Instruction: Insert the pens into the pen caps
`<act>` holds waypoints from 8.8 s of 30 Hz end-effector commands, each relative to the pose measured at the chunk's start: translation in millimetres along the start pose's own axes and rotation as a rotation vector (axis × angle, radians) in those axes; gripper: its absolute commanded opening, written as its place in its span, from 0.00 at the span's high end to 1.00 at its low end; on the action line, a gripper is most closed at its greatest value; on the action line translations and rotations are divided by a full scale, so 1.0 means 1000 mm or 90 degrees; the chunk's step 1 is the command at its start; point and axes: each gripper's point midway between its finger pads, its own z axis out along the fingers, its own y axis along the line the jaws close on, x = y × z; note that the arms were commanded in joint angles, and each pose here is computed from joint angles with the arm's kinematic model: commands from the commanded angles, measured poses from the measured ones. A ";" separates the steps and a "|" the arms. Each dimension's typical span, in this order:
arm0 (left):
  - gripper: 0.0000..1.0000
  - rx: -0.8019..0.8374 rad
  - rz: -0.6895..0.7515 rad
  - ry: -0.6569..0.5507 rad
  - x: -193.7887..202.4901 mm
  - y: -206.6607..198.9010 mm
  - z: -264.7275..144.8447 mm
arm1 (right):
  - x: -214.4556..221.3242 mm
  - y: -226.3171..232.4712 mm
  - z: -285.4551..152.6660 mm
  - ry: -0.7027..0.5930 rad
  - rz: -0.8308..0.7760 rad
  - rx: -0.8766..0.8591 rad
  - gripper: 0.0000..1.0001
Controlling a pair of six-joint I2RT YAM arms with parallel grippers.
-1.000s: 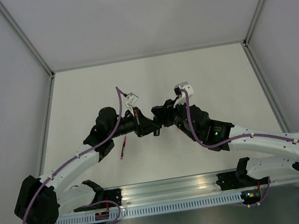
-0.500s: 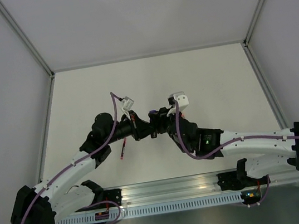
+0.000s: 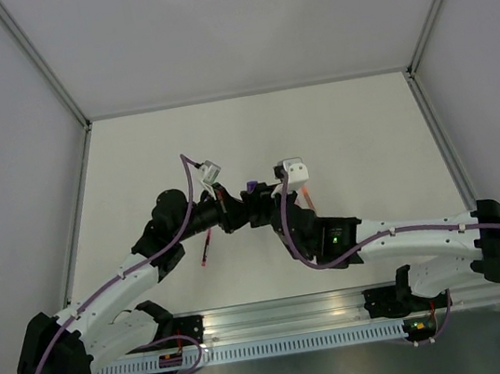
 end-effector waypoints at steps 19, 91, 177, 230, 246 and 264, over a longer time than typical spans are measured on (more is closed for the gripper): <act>0.98 0.258 0.121 -0.037 -0.022 -0.078 -0.016 | -0.114 0.040 -0.077 -0.027 -0.054 -0.268 0.27; 0.98 0.258 0.123 -0.109 -0.037 -0.082 -0.015 | 0.032 0.032 -0.074 0.284 -0.018 -0.401 1.00; 0.98 0.399 0.208 -0.071 -0.013 -0.108 -0.032 | -0.049 0.062 -0.059 0.126 -0.050 -0.420 0.86; 0.98 0.312 0.136 -0.232 -0.106 -0.102 -0.028 | 0.132 0.002 -0.117 0.460 0.031 -0.466 1.00; 0.98 0.273 0.127 -0.193 -0.099 -0.075 -0.018 | 0.106 0.005 -0.106 0.367 0.040 -0.419 1.00; 0.98 -0.023 -0.068 -0.073 -0.026 0.052 0.024 | -0.140 -0.055 -0.045 -0.095 0.061 -0.008 0.34</act>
